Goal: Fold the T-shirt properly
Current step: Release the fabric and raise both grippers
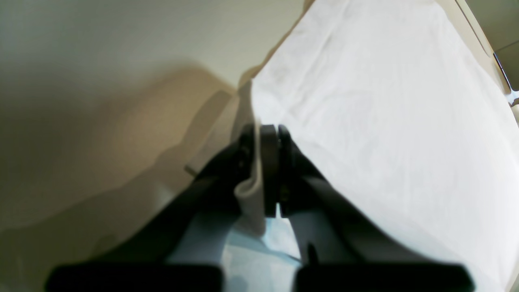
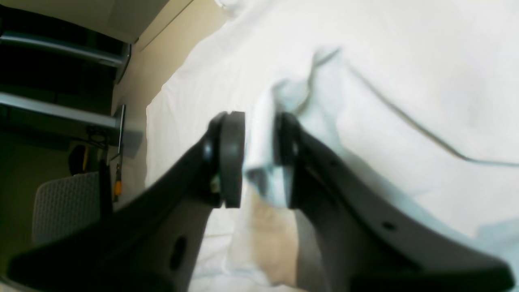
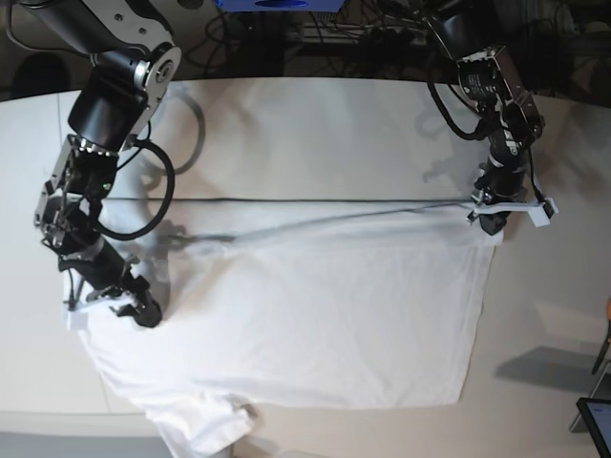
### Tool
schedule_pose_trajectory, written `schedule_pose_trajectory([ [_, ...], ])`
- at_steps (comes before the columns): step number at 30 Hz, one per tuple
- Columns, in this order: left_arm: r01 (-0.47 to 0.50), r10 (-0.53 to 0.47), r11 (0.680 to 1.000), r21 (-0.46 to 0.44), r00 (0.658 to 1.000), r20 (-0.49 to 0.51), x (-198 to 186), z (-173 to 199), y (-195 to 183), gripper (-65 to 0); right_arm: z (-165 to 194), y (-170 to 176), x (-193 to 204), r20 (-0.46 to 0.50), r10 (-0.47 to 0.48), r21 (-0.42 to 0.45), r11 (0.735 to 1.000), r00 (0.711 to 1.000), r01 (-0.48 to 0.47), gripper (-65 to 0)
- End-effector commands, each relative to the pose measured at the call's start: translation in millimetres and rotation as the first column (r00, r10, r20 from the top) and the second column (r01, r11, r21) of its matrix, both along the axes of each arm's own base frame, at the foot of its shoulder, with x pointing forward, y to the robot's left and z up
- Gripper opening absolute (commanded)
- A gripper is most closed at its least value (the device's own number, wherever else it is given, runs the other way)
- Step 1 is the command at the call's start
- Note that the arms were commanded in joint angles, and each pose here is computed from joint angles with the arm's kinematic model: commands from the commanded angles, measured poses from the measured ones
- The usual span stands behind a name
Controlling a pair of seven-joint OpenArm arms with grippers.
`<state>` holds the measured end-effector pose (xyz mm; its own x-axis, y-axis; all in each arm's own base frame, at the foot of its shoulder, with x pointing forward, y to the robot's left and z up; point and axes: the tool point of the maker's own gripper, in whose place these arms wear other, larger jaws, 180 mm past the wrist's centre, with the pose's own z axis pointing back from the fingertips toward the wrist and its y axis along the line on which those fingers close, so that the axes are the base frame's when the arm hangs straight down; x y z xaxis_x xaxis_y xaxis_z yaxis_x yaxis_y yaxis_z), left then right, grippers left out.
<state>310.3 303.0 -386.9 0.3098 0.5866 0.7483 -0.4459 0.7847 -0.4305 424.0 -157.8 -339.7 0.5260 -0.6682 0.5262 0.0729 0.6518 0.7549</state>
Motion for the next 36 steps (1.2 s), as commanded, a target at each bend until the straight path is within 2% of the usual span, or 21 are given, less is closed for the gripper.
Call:
schedule_pose_trajectory([
  [1,0.0,-0.001,1.0,0.021,0.999,0.051,9.2,16.2,4.0,-65.0,27.3,0.5,13.3,0.096,0.001,0.003,1.0,0.995,-0.002,-46.7],
  [5,0.0,-0.001,1.0,0.021,0.999,0.052,9.8,16.7,4.0,-65.0,45.1,10.6,11.2,0.223,0.077,0.002,0.997,0.972,-0.08,-45.3],
  [8,0.0,-0.001,1.0,0.021,0.999,0.054,10.4,17.2,4.0,-65.0,47.8,9.5,3.1,0.26,0.087,0.02,0.995,0.962,-0.095,-45.3],
  [13,-0.003,0.002,1.0,0.021,0.998,0.064,13.4,20.7,5.5,-65.0,24.4,1.2,-19.1,0.204,0.095,-0.006,0.995,0.974,-0.096,-45.3],
  [17,-0.011,0.009,1.0,0.023,0.998,0.069,13.9,22.7,8.6,-65.0,19.6,-3.9,-47.7,0.188,0.107,-0.07,0.993,0.976,-0.096,-45.3],
  [25,-0.008,0.006,1.0,0.021,0.995,0.095,24.3,32.0,8.0,-65.0,25.5,5.4,-87.1,0.104,0.245,-0.202,0.954,0.964,-0.221,-45.3],
  [31,-0.009,0.008,1.0,0.012,0.993,0.116,32.6,37.9,6.2,-64.8,13.2,6.3,-106.1,0.052,0.261,-0.211,0.946,0.964,-0.245,-45.3],
  [33,-0.009,0.008,1.0,0.011,0.993,0.119,33.7,38.6,5.7,-60.0,6.9,6.3,-112.7,0.033,0.261,-0.206,0.946,0.965,-0.249,-45.3],
  [36,-0.011,0.009,1.0,0.01,0.991,0.132,37.0,42.3,5.9,-49.0,-0.8,6.9,-121.1,0.008,0.263,-0.2,0.946,0.965,-0.256,-45.3],
])
